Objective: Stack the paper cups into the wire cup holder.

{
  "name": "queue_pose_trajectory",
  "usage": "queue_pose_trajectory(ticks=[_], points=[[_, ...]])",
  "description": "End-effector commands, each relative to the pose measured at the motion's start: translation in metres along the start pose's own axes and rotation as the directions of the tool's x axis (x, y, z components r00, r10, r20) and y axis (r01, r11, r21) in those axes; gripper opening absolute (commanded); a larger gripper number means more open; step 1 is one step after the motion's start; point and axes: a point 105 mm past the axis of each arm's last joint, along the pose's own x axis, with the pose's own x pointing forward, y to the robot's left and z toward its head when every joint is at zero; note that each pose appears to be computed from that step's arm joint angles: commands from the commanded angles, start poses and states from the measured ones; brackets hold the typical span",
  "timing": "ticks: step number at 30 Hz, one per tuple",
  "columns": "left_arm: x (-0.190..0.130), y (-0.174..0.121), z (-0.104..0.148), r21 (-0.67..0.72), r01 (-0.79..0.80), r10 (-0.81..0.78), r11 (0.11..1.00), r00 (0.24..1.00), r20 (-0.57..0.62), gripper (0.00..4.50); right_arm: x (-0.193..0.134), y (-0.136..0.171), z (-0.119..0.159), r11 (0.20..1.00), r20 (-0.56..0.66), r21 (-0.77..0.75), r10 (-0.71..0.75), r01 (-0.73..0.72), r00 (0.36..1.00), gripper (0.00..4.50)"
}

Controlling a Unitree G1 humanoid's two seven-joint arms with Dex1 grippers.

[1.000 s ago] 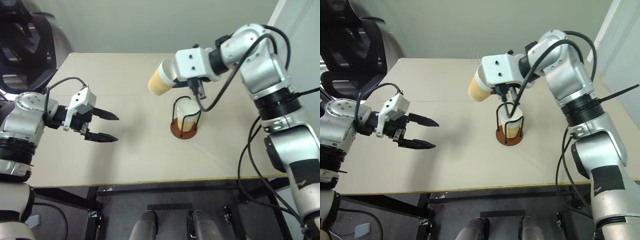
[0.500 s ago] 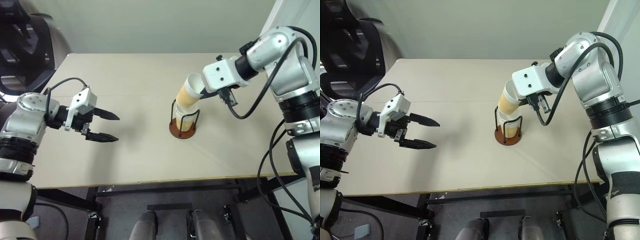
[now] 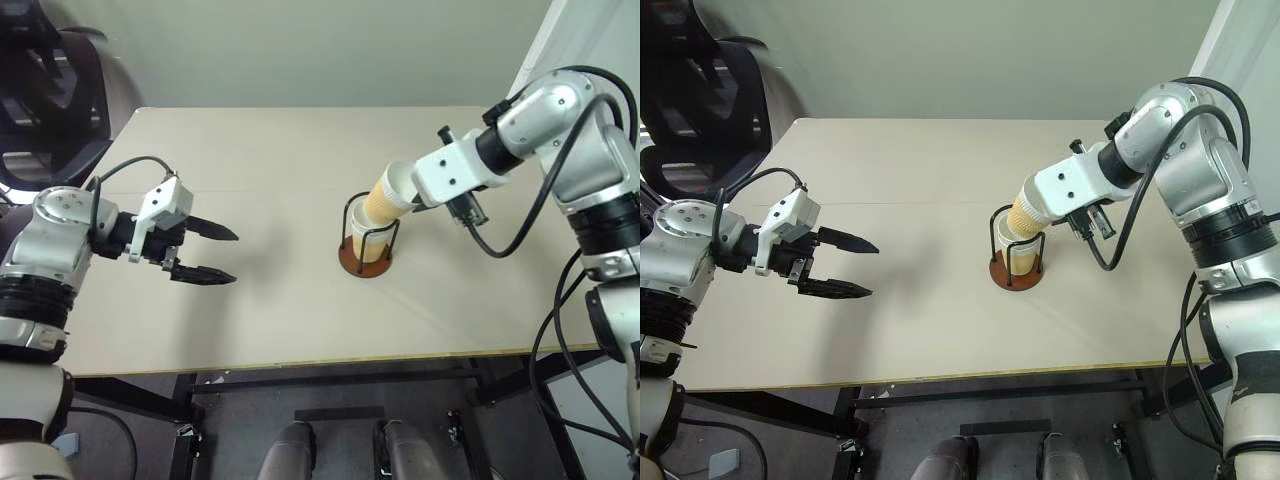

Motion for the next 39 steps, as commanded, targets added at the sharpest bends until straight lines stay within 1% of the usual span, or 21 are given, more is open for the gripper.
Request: queue_pose_trajectory(ticks=[1,4,7,10,12,13,14,17,20,23,25,27,28,32,34,36,39], points=[[-0.004,0.0,0.01,0.033,0.015,-0.016,0.999,1.0,0.016,4.5,0.001,-0.005,0.008,0.998,-0.015,-0.067,-0.01,0.009,1.0,0.04],[-0.004,0.0,0.009,0.029,0.013,-0.014,0.999,1.0,0.017,4.5,0.006,-0.011,0.011,0.996,-0.022,-0.091,-0.028,0.026,0.999,0.04],[-0.006,0.0,0.005,0.023,0.006,-0.007,1.0,1.0,0.013,4.5,0.008,-0.015,0.013,0.994,-0.019,-0.102,-0.045,0.043,0.999,0.6],[-0.007,0.001,0.001,0.018,0.001,-0.001,1.0,1.0,0.011,4.5,0.008,-0.019,0.015,0.993,-0.014,-0.102,-0.058,0.056,0.998,1.58],[-0.007,0.001,0.0,0.017,-0.001,0.0,1.0,1.0,0.011,4.5,0.007,-0.02,0.015,0.993,-0.012,-0.1,-0.064,0.063,0.998,2.32],[-0.007,0.001,-0.001,0.016,-0.001,0.001,1.0,1.0,0.011,4.5,0.006,-0.023,0.016,0.992,-0.003,-0.09,-0.085,0.084,0.996,2.73],[-0.006,0.001,-0.002,0.016,-0.001,0.001,1.0,1.0,0.012,4.5,0.005,-0.027,0.017,0.991,0.006,-0.077,-0.106,0.107,0.994,3.04],[-0.006,0.001,-0.002,0.012,-0.004,0.004,1.0,1.0,0.027,4.5,-0.001,-0.036,0.022,0.984,0.069,0.004,-0.175,0.175,0.982,4.13],[-0.004,0.007,0.005,-0.007,-0.031,0.032,0.999,0.994,0.102,4.5,-0.014,-0.044,0.025,0.943,0.164,0.212,-0.291,0.255,0.942,4.13],[-0.004,0.015,0.013,-0.03,-0.094,0.098,0.995,0.978,0.182,4.5,-0.025,-0.035,0.02,0.877,0.214,0.41,-0.362,0.253,0.907,4.13],[-0.005,0.016,0.015,-0.073,-0.111,0.125,0.991,0.965,0.232,4.5,-0.029,-0.016,0.001,0.791,0.2,0.568,-0.403,0.23,0.893,4.13],[-0.006,0.017,0.015,-0.104,-0.123,0.147,0.987,0.955,0.259,4.5,-0.032,0.006,-0.022,0.672,0.153,0.709,-0.445,0.215,0.882,4.13],[-0.007,0.017,0.015,-0.114,-0.13,0.156,0.985,0.951,0.268,4.5,-0.033,0.015,-0.03,0.619,0.134,0.756,-0.463,0.211,0.876,4.13],[-0.01,0.022,0.022,-0.14,-0.167,0.205,0.976,0.925,0.321,4.5,-0.027,0.049,-0.049,0.471,0.083,0.865,-0.476,0.175,0.875,4.13],[-0.012,0.023,0.025,-0.148,-0.181,0.221,0.972,0.915,0.337,4.5,-0.024,0.061,-0.056,0.419,0.052,0.891,-0.48,0.177,0.875,4.13],[-0.013,0.024,0.029,-0.144,-0.19,0.229,0.971,0.91,0.345,4.5,-0.021,0.065,-0.06,0.388,0.028,0.901,-0.499,0.194,0.866,4.13],[-0.013,0.024,0.038,-0.148,-0.193,0.234,0.97,0.903,0.36,4.5,-0.019,0.063,-0.062,0.372,0.013,0.903,-0.524,0.215,0.851,4.13]])
